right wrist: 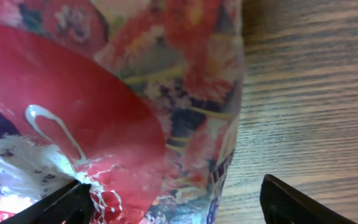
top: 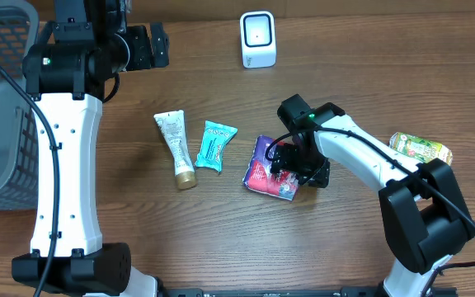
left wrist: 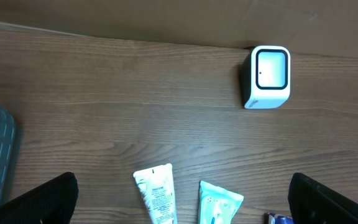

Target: Scan the item barcode

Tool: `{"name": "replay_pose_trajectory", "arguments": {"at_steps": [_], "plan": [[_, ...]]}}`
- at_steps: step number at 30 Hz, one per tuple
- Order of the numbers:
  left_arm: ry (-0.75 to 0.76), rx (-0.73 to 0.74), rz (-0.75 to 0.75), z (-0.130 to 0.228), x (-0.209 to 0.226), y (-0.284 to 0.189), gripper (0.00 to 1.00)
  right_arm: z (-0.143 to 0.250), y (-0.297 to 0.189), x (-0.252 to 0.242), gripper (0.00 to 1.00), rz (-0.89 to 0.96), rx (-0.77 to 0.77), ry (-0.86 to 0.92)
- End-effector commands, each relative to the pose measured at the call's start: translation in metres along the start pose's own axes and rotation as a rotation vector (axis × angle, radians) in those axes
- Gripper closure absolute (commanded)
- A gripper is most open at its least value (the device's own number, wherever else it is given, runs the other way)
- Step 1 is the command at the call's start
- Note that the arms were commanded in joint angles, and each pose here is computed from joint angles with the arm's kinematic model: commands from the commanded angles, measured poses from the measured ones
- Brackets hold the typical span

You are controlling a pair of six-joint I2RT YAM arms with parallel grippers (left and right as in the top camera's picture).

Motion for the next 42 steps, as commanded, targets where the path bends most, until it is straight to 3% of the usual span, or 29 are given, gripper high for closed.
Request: {"name": "replay_pose_trajectory", "arguments": {"at_steps": [1,2,7,9,13,20,23,27,31,42], "plan": [[0.019,-0.006,-0.002,-0.003,0.0,0.0,0.0,0.004,0.007,-0.005,0.27,0.014,0.016,0.022],[0.019,-0.006,-0.002,-0.003,0.0,0.0,0.0,0.005,0.007,-0.003,0.33,0.002,0.025,0.027],[0.019,-0.006,-0.002,-0.003,0.0,0.0,0.0,-0.001,0.002,0.0,0.89,-0.062,0.037,0.051],[0.019,-0.006,-0.002,-0.003,0.0,0.0,0.0,-0.009,-0.008,-0.002,0.96,-0.065,0.02,0.06],[0.019,-0.006,-0.002,-0.003,0.0,0.0,0.0,-0.027,-0.037,-0.019,0.96,0.026,-0.086,0.075],[0.019,-0.006,-0.002,-0.003,0.0,0.0,0.0,-0.047,-0.129,-0.066,0.96,0.448,-0.347,0.021],[0.019,-0.006,-0.002,-0.003,0.0,0.0,0.0,-0.049,-0.144,-0.073,0.96,0.56,-0.401,-0.007],[0.019,-0.006,-0.002,-0.003,0.0,0.0,0.0,-0.044,-0.133,-0.087,0.96,0.689,-0.323,-0.021],[0.019,-0.006,-0.002,-0.003,0.0,0.0,0.01,-0.043,-0.13,-0.119,0.96,1.006,-0.203,-0.123],[0.019,-0.006,-0.002,-0.003,0.0,0.0,0.0,-0.041,-0.097,-0.094,0.96,1.034,-0.136,-0.248]]}}
Point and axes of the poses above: each gripper's point midway between its finger pads, its own y axis out along the fingers, its own x axis along the line the jaws close on, z = x × y, the point moved 2 cm from there along -y, back along the fingers, and after that the axes turned 8 degrees about -y, right-handed, at the moved point
